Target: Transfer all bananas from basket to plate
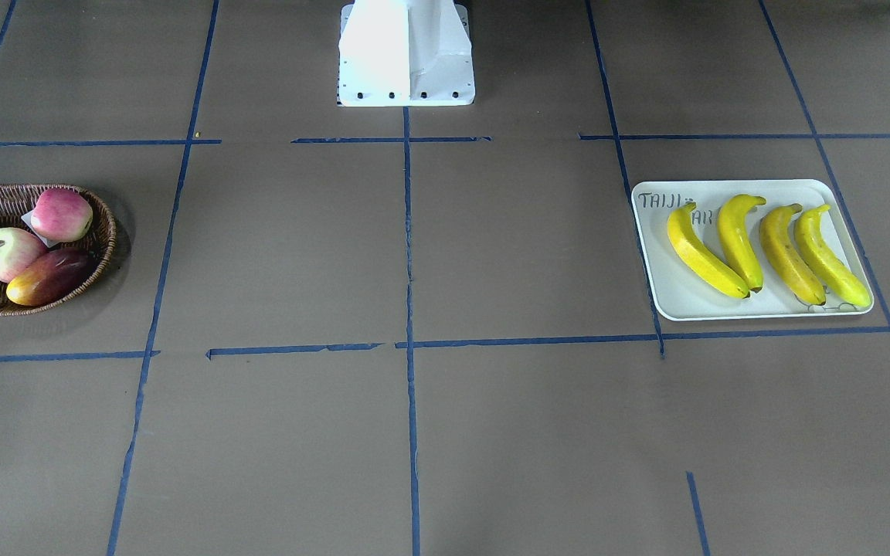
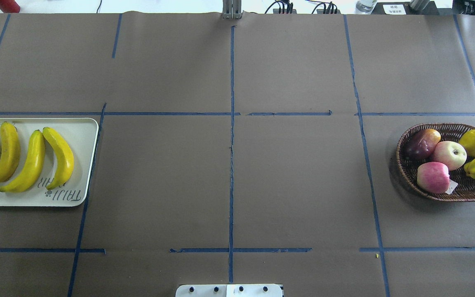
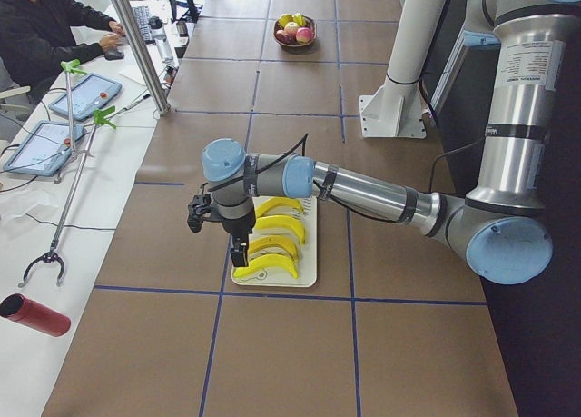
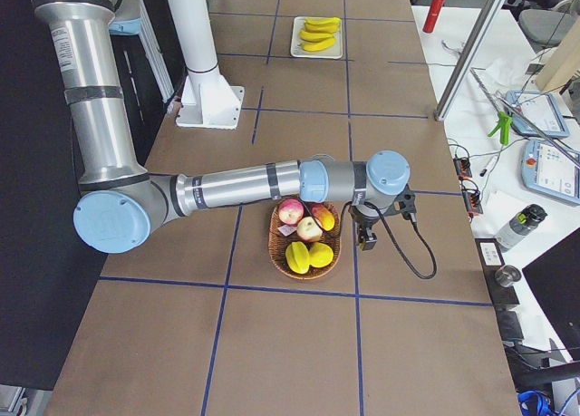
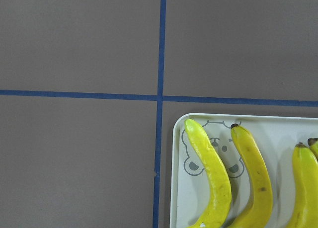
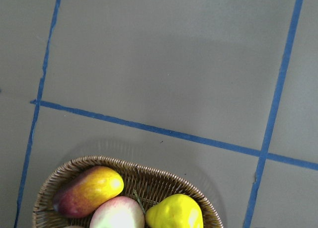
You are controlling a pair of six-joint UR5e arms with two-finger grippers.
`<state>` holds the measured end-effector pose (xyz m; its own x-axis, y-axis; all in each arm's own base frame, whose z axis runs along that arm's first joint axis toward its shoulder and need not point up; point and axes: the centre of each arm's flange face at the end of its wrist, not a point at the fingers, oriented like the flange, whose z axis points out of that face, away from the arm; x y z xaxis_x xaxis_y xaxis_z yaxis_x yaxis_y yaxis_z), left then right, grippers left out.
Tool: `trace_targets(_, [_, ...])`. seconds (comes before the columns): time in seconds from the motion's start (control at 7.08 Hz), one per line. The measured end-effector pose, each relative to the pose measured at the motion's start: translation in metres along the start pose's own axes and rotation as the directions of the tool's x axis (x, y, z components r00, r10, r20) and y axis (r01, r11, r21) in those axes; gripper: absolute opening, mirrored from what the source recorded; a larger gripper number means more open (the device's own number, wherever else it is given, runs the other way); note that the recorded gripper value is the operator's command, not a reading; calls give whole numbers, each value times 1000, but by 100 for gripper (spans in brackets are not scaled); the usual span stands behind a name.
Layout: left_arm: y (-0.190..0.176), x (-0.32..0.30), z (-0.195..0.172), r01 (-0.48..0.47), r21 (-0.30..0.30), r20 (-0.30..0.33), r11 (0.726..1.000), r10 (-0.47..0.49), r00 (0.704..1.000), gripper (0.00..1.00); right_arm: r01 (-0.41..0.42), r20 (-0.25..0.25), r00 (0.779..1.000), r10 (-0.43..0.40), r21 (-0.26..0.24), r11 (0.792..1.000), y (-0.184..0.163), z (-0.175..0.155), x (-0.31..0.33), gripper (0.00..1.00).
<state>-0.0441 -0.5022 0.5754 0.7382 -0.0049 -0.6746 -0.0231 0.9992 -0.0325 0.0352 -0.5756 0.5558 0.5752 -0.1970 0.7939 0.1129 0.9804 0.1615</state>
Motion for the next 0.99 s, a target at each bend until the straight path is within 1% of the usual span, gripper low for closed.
trace_targets(0.14, [9,-16,19,-8,-29,-46,1000,7,999,100,-14,-1,1000,14,7,1000,-4,-5,10,100])
trace_targets(0.28, [24,-32,39,-13,-37,-77,999,10,997,100,-36,-2,999,36,-3,999,6,0,23,100])
trace_targets(0.42, [37,-47,54,-14,-35,-91,999,11,996,100,-66,-1,998,66,-22,998,23,10,38,100])
trace_targets(0.57, [43,-61,58,-4,-23,-96,1000,1,995,100,-89,-11,996,89,-40,995,38,19,50,100])
trace_targets(0.85, [45,-81,50,17,6,-99,1000,-16,995,100,-113,-86,991,107,-65,992,53,28,69,100])
trace_targets(0.99, [44,-83,47,-1,15,-97,1000,3,995,100,-126,-102,988,118,-72,989,58,32,78,100])
